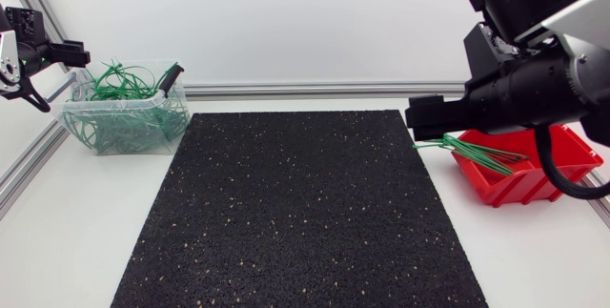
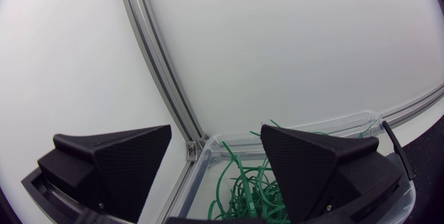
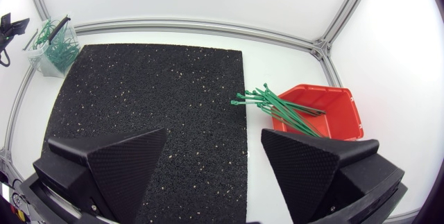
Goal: Take a green cable tie from the red box, thread the tail through the head to close it, then place it in the transparent bin on the left.
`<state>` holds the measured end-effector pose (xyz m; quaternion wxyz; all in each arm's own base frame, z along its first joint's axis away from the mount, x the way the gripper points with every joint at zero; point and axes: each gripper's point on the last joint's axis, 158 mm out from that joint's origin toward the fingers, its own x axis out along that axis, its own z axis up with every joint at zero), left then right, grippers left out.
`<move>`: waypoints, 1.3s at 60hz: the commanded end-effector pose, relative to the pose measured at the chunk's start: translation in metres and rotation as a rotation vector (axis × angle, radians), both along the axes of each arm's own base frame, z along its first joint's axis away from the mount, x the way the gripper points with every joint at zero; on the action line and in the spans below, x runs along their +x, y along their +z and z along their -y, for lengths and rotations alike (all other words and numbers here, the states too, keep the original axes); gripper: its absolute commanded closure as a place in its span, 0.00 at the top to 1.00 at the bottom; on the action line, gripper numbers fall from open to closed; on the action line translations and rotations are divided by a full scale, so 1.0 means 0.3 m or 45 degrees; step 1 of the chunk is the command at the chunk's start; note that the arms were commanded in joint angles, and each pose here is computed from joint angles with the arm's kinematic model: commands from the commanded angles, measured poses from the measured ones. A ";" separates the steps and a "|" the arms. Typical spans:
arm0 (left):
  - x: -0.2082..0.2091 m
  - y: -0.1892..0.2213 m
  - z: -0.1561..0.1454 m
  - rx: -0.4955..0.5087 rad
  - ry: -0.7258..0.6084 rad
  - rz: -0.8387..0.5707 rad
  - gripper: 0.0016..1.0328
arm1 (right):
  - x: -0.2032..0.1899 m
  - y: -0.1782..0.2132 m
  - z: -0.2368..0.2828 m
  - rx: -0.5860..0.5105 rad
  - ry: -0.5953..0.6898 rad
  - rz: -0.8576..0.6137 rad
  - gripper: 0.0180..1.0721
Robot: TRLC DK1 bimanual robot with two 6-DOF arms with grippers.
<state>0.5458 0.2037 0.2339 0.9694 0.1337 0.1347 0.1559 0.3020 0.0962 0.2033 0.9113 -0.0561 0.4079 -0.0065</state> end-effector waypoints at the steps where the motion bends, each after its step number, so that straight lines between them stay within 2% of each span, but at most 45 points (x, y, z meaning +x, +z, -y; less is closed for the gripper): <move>1: -0.056 0.093 0.047 0.042 -0.017 0.039 0.97 | -0.013 0.019 0.024 -0.011 -0.024 0.023 0.95; 12: -0.163 0.188 0.195 0.042 -0.091 0.075 0.97 | 0.026 0.061 0.129 -0.034 -0.093 0.103 0.95; 31: -0.353 0.170 0.399 0.017 -0.209 0.095 0.97 | 0.010 0.057 0.302 -0.076 -0.184 0.270 0.95; 43: -0.465 0.154 0.427 0.012 -0.213 0.114 0.97 | -0.023 0.070 0.374 -0.078 -0.231 0.370 0.95; 58: -0.617 0.033 0.481 -0.044 -0.233 0.105 0.97 | -0.079 0.063 0.416 -0.079 -0.248 0.527 0.95; 78: -0.725 -0.036 0.566 -0.102 -0.298 0.142 0.97 | -0.164 0.035 0.435 -0.076 -0.242 0.688 0.95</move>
